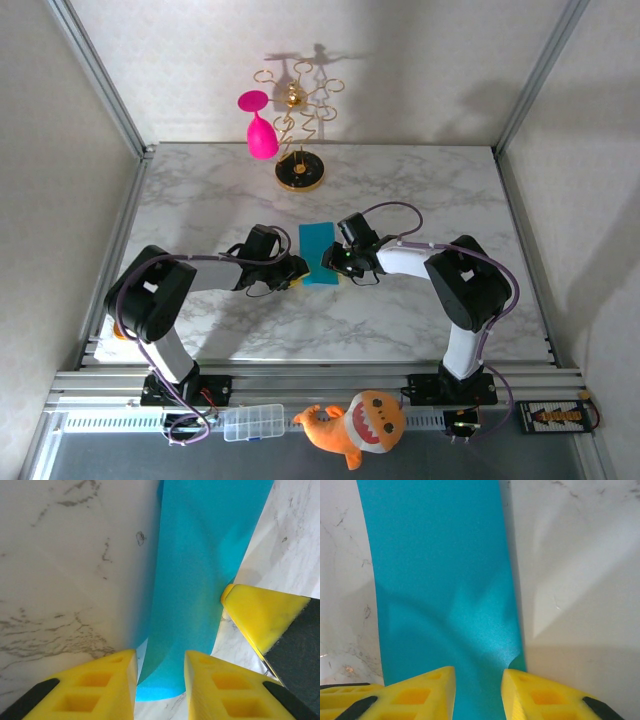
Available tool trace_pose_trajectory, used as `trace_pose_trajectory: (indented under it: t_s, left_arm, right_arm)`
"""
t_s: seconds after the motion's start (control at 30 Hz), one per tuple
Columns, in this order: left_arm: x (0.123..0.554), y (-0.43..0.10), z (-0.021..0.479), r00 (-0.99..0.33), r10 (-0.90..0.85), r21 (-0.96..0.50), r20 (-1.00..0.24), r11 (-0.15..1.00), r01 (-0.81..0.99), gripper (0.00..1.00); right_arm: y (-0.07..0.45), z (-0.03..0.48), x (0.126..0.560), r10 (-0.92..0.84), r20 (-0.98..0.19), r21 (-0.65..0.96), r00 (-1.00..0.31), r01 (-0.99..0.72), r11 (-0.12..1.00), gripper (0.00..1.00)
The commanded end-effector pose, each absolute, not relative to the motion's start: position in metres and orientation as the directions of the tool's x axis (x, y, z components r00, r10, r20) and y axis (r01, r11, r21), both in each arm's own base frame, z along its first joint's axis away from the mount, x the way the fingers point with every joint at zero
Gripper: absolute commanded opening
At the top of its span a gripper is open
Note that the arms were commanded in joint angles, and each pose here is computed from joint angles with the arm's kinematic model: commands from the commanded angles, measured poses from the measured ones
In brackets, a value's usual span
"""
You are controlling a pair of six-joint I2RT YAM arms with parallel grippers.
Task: Fold a paper plane with a square sheet of paper (pick it up from the middle)
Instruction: Third fold the triangle at the center of the table.
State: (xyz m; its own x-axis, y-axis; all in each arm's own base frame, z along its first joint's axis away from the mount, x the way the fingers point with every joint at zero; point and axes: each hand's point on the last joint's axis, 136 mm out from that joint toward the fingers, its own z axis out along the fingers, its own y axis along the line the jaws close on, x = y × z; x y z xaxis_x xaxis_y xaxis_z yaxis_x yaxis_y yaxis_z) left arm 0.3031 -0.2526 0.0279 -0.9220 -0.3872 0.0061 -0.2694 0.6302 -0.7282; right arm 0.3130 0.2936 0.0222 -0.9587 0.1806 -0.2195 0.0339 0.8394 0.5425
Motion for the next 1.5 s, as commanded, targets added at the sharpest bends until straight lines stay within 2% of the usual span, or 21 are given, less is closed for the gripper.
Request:
trace_pose_trajectory:
  t_s: [0.0,0.4,0.77,1.03,1.47]
  left_arm:
    - [0.312,-0.257,0.047,-0.927,-0.374,-0.771,-0.034,0.600,-0.213,0.30]
    - [0.325,-0.254,0.057,-0.916,-0.400,-0.813,-0.038,0.545,-0.204,0.29]
    - [0.332,-0.257,0.046,-0.911,-0.413,-0.816,-0.014,0.531,-0.228,0.27]
    - [0.344,-0.253,0.045,-0.895,-0.445,-0.833,0.022,0.487,-0.263,0.24]
    - [0.352,-0.256,0.036,-0.897,-0.439,-0.822,0.049,0.493,-0.285,0.18]
  right_arm:
    - [0.276,-0.013,0.293,0.183,-0.127,0.457,-0.975,0.106,0.883,0.33]
    - [0.275,-0.013,0.293,0.184,-0.127,0.456,-0.975,0.108,0.884,0.33]
    - [0.275,-0.013,0.292,0.182,-0.129,0.458,-0.975,0.105,0.883,0.33]
    - [0.274,-0.012,0.292,0.182,-0.134,0.453,-0.974,0.103,0.886,0.33]
    - [0.273,-0.008,0.293,0.179,-0.149,0.459,-0.973,0.093,0.884,0.33]
